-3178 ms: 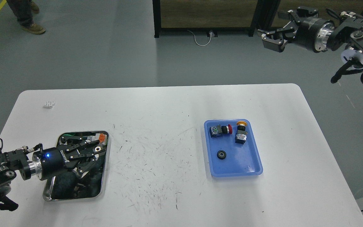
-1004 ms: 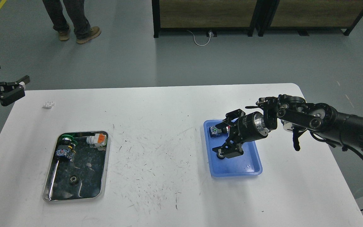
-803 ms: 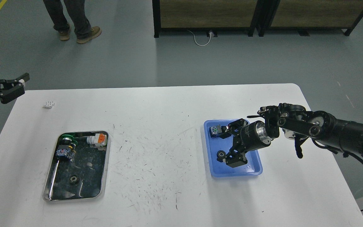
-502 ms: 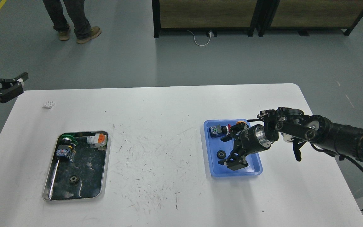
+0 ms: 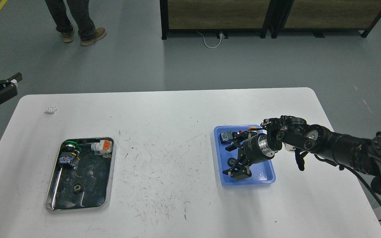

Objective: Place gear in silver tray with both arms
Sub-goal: 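Grasp the second black gear in the blue tray with the right gripper, then carry the gear toward the silver tray and set it on the table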

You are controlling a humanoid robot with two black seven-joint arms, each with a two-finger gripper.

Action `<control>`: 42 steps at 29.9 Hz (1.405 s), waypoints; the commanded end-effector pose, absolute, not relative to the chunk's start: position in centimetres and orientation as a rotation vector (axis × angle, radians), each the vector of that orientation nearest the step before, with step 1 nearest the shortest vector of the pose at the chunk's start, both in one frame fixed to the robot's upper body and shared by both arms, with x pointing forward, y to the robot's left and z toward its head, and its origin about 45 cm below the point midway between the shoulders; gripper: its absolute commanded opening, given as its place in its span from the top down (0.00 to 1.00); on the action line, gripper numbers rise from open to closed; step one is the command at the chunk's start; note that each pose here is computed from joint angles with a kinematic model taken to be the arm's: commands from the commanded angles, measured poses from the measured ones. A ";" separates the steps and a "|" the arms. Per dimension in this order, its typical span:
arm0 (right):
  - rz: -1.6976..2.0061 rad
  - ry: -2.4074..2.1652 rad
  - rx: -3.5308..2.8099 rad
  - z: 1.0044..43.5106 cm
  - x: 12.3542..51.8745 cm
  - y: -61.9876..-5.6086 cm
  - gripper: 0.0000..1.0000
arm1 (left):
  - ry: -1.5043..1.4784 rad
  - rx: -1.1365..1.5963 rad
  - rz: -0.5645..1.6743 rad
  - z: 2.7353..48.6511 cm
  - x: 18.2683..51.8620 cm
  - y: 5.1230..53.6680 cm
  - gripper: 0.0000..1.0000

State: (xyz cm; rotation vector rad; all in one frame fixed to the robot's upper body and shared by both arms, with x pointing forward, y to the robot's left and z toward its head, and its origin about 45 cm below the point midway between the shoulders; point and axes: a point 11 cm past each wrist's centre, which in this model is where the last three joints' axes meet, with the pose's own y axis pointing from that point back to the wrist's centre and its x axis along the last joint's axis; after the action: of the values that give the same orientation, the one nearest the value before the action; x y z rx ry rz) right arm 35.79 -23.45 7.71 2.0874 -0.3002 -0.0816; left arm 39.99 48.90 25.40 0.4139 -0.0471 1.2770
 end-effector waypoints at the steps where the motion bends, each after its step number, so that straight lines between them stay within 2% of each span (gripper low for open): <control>1: -0.084 -0.314 2.075 7.8 35.9 -24.3 0.15 | -0.047 0.416 1.282 25.4 40.0 49.1 0.02; 4: -0.083 -0.322 2.067 7.9 36.0 -24.7 0.21 | -0.057 0.415 1.286 25.8 40.2 49.2 0.02; 14: -0.084 -0.324 2.058 7.4 36.0 -24.5 0.30 | -0.058 0.414 1.291 25.9 40.2 49.4 0.02; 27: -0.082 -0.318 2.046 7.2 36.0 -24.4 0.47 | -0.064 0.418 1.298 26.2 40.3 49.8 0.02; 42: -0.083 -0.329 2.050 7.4 36.2 -24.4 0.70 | -0.067 0.424 1.310 26.3 40.2 50.2 0.02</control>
State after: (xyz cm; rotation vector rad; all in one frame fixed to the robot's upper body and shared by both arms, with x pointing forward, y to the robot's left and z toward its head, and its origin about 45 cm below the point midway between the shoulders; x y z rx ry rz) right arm 35.99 -24.55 7.20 2.0391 -0.3207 -0.0841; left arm 40.24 50.03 26.23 0.4215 -0.0657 1.3052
